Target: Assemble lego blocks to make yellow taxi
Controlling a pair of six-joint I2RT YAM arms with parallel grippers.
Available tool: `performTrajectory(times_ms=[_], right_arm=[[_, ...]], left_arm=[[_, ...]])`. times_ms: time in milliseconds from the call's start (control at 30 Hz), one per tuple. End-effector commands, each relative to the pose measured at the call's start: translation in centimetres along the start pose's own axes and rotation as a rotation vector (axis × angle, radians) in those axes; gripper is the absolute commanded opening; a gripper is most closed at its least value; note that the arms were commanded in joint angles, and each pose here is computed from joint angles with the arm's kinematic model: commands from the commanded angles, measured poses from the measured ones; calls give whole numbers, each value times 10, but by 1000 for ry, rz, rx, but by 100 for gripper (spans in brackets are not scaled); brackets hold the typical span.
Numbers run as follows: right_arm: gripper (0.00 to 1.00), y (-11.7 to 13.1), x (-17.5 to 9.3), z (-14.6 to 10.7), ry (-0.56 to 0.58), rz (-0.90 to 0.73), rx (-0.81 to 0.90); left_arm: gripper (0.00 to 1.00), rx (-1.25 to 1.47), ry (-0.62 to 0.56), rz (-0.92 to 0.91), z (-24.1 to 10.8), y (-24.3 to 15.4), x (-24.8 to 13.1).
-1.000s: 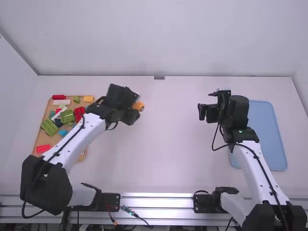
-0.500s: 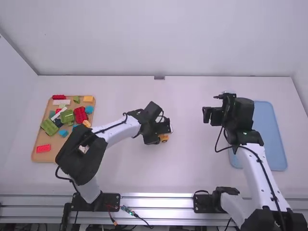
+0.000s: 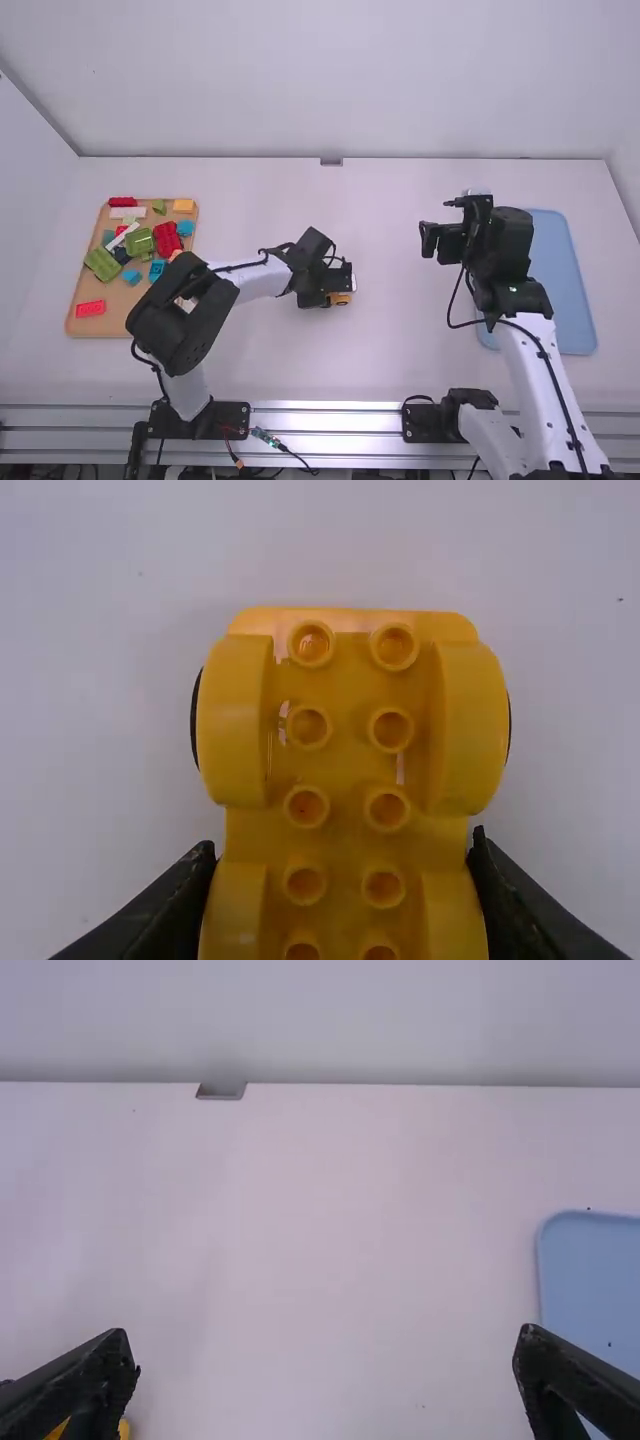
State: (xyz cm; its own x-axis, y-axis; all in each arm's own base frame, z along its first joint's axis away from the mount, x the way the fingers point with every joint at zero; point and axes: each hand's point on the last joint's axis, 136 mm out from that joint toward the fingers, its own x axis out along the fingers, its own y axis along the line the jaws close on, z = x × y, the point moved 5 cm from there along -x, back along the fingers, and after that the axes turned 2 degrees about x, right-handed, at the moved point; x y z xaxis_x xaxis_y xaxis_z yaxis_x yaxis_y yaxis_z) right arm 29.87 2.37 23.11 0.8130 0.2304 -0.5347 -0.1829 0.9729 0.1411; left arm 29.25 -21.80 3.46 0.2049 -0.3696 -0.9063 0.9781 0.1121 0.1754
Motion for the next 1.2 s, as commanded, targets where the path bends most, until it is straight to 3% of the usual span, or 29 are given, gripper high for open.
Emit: performTrajectory(times_ms=[0,33,67,300,433,600,700,767,900,1033,1167], right_arm=[[99,0,-7,13,-38,0,-3],[99,0,-7,13,-38,0,-3],[99,0,-7,13,-38,-1,-2],[99,1,-7,14,-38,0,-3],[99,4,-6,13,-38,8,-9],[99,1,-7,15,-45,1,-5],[99,2,-7,15,-46,4,-7],[99,6,-6,15,-44,16,-15],[99,9,-5,15,-44,25,-21],[99,8,-6,18,-60,22,-22],[99,9,-6,22,-80,24,-26]], left_arm=[[30,8,42,-36,-13,-13,7],[69,8,41,-35,-13,-12,6],[99,8,41,-34,-12,-11,6],[99,-97,76,47,4,18,-23],[99,-92,81,73,6,35,-59],[99,-251,55,234,-10,74,-113],[99,-377,14,355,-31,101,-141],[99,-609,-64,503,-60,137,-166],[99,-908,-158,654,-110,169,-197],[99,-1255,-245,737,-158,187,-222],[99,-1471,-310,672,-184,195,-241]])
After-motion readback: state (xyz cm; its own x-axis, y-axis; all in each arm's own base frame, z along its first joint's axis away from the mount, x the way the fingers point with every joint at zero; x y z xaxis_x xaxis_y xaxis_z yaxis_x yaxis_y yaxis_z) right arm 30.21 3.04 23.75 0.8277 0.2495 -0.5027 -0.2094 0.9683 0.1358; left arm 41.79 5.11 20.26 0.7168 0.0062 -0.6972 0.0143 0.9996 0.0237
